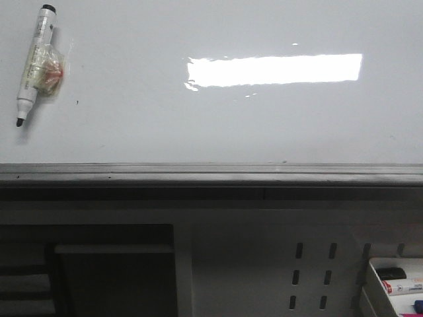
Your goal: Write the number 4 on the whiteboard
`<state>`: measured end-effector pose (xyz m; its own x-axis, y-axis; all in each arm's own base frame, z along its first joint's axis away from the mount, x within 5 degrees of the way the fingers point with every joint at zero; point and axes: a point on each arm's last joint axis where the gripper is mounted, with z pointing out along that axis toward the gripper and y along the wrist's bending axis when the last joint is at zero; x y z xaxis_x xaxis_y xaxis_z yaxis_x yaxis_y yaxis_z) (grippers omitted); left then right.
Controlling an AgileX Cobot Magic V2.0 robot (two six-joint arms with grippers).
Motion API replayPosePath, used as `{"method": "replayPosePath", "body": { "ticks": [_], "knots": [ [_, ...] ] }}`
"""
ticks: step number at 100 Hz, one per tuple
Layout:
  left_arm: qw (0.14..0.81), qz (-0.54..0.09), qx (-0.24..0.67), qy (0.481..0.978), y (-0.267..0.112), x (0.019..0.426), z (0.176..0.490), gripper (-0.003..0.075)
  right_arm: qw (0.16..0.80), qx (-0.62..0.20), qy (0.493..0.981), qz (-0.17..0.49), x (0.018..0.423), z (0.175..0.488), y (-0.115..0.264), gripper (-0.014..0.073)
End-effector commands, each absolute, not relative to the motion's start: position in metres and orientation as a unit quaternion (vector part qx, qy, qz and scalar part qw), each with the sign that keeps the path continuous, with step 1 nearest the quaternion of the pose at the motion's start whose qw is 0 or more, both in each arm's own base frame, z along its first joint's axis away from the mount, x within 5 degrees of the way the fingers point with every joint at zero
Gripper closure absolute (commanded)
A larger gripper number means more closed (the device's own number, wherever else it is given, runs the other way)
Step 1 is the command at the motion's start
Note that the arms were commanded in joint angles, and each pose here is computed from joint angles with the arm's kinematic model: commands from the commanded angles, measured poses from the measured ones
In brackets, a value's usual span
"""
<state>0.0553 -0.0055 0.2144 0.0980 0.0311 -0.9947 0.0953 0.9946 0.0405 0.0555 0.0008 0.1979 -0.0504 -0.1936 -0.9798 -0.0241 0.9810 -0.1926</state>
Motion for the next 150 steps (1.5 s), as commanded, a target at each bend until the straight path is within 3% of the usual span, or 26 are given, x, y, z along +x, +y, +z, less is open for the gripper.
{"method": "replayPosePath", "body": {
  "ticks": [1,97,150],
  "knots": [
    [0.762,-0.026,0.043,0.646,-0.0052,0.0536,0.2123,0.0741,0.71,-0.072,0.698,-0.067,0.0553,0.1986,0.0004,0.0662],
    [0.762,-0.026,0.043,0.646,-0.0052,0.0536,0.2123,0.0741,0.715,-0.071,0.692,-0.068,0.0553,0.2,0.0004,0.0662],
    [0.76,-0.066,0.004,0.647,-0.0045,0.0536,0.2128,0.0741,0.723,-0.068,0.684,-0.067,0.0552,0.2022,0.0004,0.0662]
  ]
}}
